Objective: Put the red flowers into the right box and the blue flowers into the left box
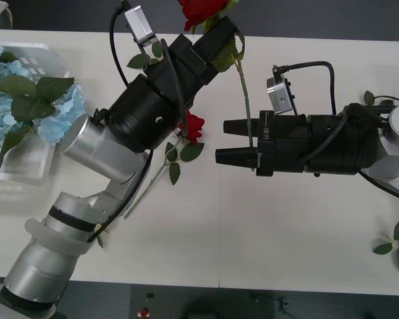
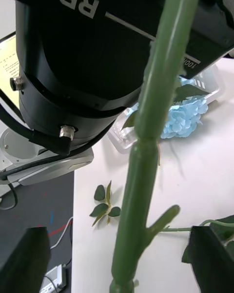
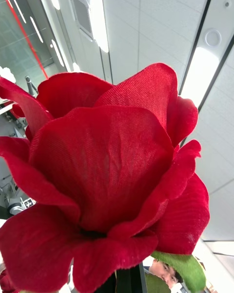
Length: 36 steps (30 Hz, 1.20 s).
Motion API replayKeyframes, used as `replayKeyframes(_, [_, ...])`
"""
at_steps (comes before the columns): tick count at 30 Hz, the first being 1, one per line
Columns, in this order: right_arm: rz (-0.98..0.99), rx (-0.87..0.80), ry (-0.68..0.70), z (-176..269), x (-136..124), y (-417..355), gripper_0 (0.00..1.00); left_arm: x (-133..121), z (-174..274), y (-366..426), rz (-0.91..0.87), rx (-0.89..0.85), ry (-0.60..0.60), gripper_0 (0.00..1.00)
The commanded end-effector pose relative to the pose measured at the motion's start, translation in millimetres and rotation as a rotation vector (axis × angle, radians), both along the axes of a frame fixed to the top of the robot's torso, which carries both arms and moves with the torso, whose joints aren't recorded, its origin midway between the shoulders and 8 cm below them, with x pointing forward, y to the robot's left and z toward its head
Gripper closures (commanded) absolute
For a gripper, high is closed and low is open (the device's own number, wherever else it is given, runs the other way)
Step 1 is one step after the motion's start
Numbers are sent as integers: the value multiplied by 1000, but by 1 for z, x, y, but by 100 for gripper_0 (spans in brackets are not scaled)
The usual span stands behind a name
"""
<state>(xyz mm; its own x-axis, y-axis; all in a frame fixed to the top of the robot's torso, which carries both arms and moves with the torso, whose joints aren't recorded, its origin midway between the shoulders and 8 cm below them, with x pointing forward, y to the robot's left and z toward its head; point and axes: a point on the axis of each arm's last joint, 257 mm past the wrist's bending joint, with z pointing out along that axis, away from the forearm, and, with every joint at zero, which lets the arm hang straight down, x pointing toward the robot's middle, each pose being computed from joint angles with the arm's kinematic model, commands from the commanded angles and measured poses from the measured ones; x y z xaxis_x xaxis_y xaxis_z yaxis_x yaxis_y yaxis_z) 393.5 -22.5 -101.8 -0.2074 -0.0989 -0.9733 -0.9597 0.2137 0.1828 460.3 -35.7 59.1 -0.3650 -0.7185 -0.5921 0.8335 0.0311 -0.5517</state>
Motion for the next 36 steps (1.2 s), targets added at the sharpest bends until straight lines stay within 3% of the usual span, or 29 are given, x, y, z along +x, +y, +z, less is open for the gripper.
replayKeyframes(1, [5, 21, -6, 11, -1, 3, 100, -12, 20, -6, -37, -24, -23, 100])
replayKeyframes(16, [5, 33, 6, 13, -2, 4, 100, -9, 19, -5, -25, -23, -16, 100])
replayKeyframes(17, [6, 35, 6, 14, -2, 4, 100, -8, 18, -5, -18, -17, -16, 96])
replayKeyframes(18, [7, 37, 8, 14, -2, 4, 100, -7, 18, -5, -15, -13, -17, 80])
replayKeyframes(19, [6, 38, 8, 14, -2, 4, 100, -5, 16, -4, -6, -8, -13, 49])
replayKeyframes(20, [7, 37, 8, 14, -2, 4, 100, -4, 14, -4, 0, 2, -14, 11])
replayKeyframes(21, [9, 39, 12, 14, -3, 4, 100, -3, 12, -2, 4, 9, -15, 0])
replayKeyframes(27, [15, 49, 22, 16, -5, 5, 100, -5, -17, 16, 0, 103, -20, 0])
replayKeyframes(36, [-21, -14, 16, 22, 7, -28, 100, -34, -88, 68, -133, 372, 4, 0])
